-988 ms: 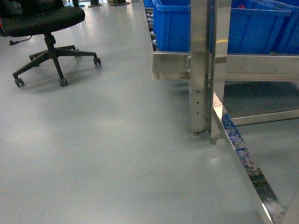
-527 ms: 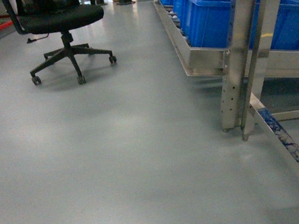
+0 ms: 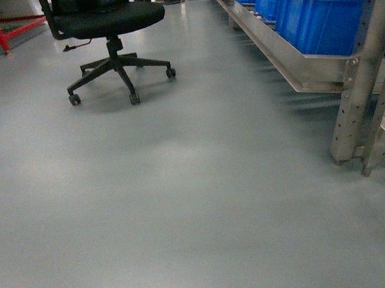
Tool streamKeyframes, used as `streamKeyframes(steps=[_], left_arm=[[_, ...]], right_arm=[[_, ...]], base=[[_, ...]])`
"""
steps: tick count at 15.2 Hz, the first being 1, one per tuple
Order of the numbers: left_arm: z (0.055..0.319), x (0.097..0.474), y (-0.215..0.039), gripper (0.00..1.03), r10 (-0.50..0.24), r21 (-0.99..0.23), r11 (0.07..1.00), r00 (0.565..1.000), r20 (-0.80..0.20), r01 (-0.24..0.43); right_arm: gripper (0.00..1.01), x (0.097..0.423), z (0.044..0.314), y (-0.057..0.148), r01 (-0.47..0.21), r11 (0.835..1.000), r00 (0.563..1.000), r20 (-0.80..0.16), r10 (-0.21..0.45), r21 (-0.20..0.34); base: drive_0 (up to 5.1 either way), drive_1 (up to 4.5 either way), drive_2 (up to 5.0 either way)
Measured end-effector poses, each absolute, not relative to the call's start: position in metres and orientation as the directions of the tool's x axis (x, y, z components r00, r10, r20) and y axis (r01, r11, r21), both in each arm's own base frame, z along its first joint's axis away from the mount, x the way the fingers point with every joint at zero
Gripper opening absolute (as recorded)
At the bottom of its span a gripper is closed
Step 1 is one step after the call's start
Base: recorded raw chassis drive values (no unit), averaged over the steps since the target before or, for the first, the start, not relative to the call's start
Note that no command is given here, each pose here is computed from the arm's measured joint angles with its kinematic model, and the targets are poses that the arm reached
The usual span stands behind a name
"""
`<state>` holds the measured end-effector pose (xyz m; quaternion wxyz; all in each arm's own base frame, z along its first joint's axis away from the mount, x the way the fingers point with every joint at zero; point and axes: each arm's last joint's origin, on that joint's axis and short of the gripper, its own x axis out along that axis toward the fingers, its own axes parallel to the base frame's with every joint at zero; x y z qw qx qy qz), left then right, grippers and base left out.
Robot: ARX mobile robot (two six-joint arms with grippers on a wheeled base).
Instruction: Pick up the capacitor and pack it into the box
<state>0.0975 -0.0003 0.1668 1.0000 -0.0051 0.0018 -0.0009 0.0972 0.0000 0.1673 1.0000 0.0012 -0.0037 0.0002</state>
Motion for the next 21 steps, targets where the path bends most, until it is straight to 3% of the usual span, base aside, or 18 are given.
streamKeyframes(steps=[21], left_arm=[[0.1671,0.0975,-0.0003,0.44,-0.002,-0.010,1.000,1.000,0.000,0.002]], right_arm=[[0.98,0.0972,0.1672,0.0000,0.001,1.000,1.000,0.006,-0.001,0.002]], base=[[-5.0,2.45,2.4]])
